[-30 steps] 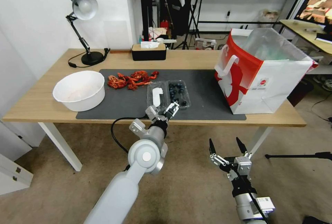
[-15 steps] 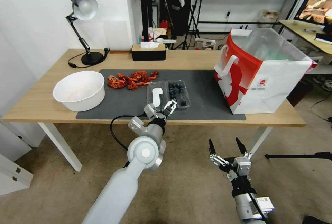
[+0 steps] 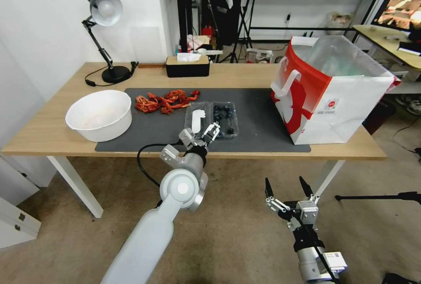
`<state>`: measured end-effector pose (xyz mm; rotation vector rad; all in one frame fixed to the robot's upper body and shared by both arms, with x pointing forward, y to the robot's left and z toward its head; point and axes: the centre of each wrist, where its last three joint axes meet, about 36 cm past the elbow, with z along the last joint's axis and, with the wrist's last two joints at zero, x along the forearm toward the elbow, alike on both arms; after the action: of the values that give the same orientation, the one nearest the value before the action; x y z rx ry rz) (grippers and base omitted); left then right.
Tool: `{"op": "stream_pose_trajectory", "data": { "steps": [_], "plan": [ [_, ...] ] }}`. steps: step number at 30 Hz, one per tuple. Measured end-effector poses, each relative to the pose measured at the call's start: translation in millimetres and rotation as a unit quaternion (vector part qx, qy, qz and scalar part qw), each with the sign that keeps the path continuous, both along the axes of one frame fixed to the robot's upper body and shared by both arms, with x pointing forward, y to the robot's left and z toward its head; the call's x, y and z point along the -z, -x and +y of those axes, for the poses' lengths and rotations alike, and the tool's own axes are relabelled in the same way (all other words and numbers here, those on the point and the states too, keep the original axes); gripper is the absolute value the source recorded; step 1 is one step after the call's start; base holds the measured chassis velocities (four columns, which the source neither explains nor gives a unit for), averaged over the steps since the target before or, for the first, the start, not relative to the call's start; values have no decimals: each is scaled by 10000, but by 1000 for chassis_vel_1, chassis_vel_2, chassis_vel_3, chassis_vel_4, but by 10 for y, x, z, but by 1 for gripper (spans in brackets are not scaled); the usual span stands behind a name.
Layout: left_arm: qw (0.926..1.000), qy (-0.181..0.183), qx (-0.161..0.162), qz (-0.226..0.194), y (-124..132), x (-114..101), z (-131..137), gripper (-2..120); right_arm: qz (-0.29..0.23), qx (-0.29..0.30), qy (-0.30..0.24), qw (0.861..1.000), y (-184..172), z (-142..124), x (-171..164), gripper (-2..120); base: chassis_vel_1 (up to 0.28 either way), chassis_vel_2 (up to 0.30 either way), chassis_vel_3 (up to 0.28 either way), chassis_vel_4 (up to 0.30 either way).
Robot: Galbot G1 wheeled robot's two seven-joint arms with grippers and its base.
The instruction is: Close the takeout container lid, then place the container into the takeout bag.
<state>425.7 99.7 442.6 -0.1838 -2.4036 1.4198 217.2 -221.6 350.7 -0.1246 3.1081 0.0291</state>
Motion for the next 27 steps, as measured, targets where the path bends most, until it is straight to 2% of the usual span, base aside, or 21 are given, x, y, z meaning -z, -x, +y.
{"op": "stream_pose_trajectory", "data": {
  "steps": [6,14,18,22,24,27],
  "plan": [
    [9998,-47,36,-195,47,-8,2,100,7,-7,4,10000,10,8,4,100,0,0,0,0],
    [9971,-253,134,-708,116,18,-41,100,6,-4,2,10000,26,11,14,100,0,0,0,0],
    [9891,-755,214,-1243,177,92,-72,100,-6,-3,9,10000,35,17,17,100,0,0,0,0],
    [9840,-1021,222,-1440,178,132,-61,100,-10,-5,14,10000,42,20,19,100,0,0,0,0],
    [9769,-1324,217,-1666,169,173,-35,100,-12,-10,20,10000,47,27,20,100,0,0,0,0],
    [9732,-1436,217,-1785,156,172,-22,100,-20,-12,27,10000,48,31,20,100,0,0,0,0]
  ]
}}
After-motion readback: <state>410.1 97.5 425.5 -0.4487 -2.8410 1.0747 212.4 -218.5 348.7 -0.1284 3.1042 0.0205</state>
